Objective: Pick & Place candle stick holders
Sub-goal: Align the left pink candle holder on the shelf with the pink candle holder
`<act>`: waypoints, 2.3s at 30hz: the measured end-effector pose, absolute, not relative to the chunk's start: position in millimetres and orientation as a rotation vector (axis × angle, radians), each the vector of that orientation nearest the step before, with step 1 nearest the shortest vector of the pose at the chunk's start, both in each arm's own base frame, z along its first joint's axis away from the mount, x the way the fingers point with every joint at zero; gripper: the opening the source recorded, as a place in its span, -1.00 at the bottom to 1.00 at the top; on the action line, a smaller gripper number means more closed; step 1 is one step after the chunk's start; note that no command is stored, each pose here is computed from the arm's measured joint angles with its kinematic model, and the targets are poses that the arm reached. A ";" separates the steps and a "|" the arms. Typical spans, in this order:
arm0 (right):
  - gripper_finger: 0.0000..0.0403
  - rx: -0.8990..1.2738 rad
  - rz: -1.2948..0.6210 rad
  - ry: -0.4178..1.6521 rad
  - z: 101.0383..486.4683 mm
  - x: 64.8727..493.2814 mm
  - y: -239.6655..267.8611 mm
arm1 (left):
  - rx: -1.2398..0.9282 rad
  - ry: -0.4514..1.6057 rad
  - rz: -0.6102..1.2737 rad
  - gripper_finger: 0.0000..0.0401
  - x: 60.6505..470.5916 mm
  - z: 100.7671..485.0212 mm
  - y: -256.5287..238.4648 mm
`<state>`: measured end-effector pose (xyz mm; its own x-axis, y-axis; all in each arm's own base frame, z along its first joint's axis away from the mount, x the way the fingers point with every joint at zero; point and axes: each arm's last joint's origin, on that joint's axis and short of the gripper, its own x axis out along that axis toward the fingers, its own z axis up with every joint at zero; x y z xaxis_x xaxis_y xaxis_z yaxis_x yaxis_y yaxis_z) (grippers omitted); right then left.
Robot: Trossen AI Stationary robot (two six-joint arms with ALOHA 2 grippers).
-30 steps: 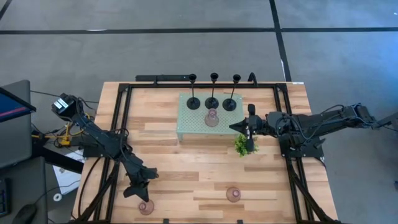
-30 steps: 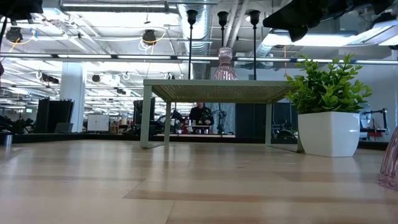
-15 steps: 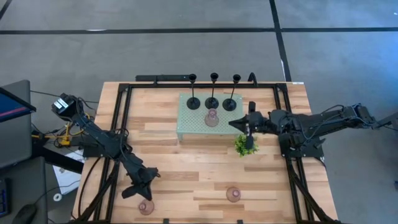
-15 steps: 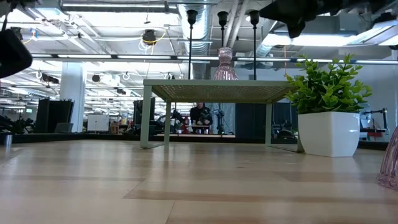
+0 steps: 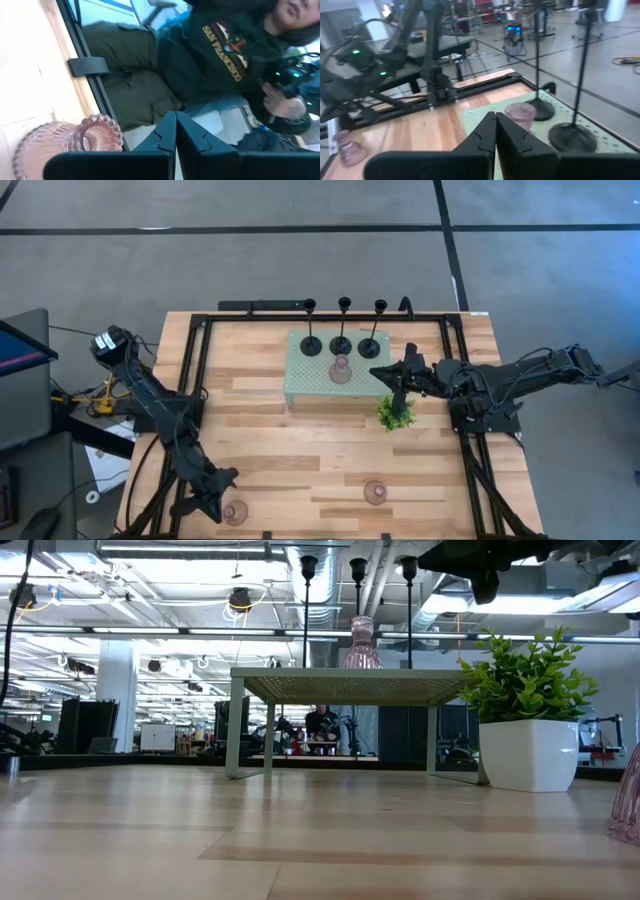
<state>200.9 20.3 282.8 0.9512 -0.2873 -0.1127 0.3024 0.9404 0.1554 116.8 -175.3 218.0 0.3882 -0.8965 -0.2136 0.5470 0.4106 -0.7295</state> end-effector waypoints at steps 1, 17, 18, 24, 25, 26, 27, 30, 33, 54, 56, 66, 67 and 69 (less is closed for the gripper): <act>-1.00 0.178 -0.313 0.086 282.8 200.7 20.5 | -0.617 0.653 -0.983 -0.99 115.1 218.0 -176.5; -1.00 0.245 -0.340 0.071 282.8 200.2 21.8 | -0.628 0.739 -0.852 -0.99 84.8 197.8 -205.0; -1.00 0.245 -0.340 0.071 282.8 200.2 21.8 | -0.623 0.740 -0.828 -0.99 84.4 194.9 -206.8; -1.00 0.245 -0.339 0.071 282.8 200.2 21.8 | -0.652 0.798 -0.714 -0.99 88.3 172.8 -217.4; -1.00 0.244 -0.340 0.072 282.7 200.2 21.8 | -0.658 0.791 -0.716 -0.99 89.3 170.6 -219.9; -1.00 0.244 -0.340 0.071 282.8 200.2 21.8 | -0.666 0.778 -0.714 -0.99 90.4 169.2 -222.0; -1.00 0.243 -0.339 0.072 282.7 200.2 21.8 | -0.675 0.764 -0.717 -0.99 91.4 168.2 -224.2; -1.00 0.237 -0.339 0.074 282.7 200.2 21.8 | -0.711 0.715 -0.719 -0.99 94.2 166.9 -229.3; -1.00 0.235 -0.339 0.076 282.4 200.2 21.8 | -0.712 0.689 -0.684 -0.99 96.1 163.5 -231.0; -1.00 0.215 -0.346 0.131 277.1 199.4 21.6 | -0.484 0.432 -0.338 -0.99 152.4 157.5 -198.0; -1.00 0.211 -0.348 0.142 276.0 199.2 21.6 | -0.460 0.419 -0.311 -0.99 159.4 157.5 -192.5; -1.00 0.209 -0.348 0.147 275.5 199.1 21.6 | -0.324 0.363 -0.169 -0.99 195.7 157.5 -155.9; -1.00 0.209 -0.348 0.148 275.4 199.1 21.6 | -0.320 0.362 -0.164 -0.98 199.0 157.7 -152.0; -1.00 0.209 -0.346 0.149 275.3 199.1 21.6 | -0.307 0.356 -0.146 -0.98 205.3 158.0 -144.0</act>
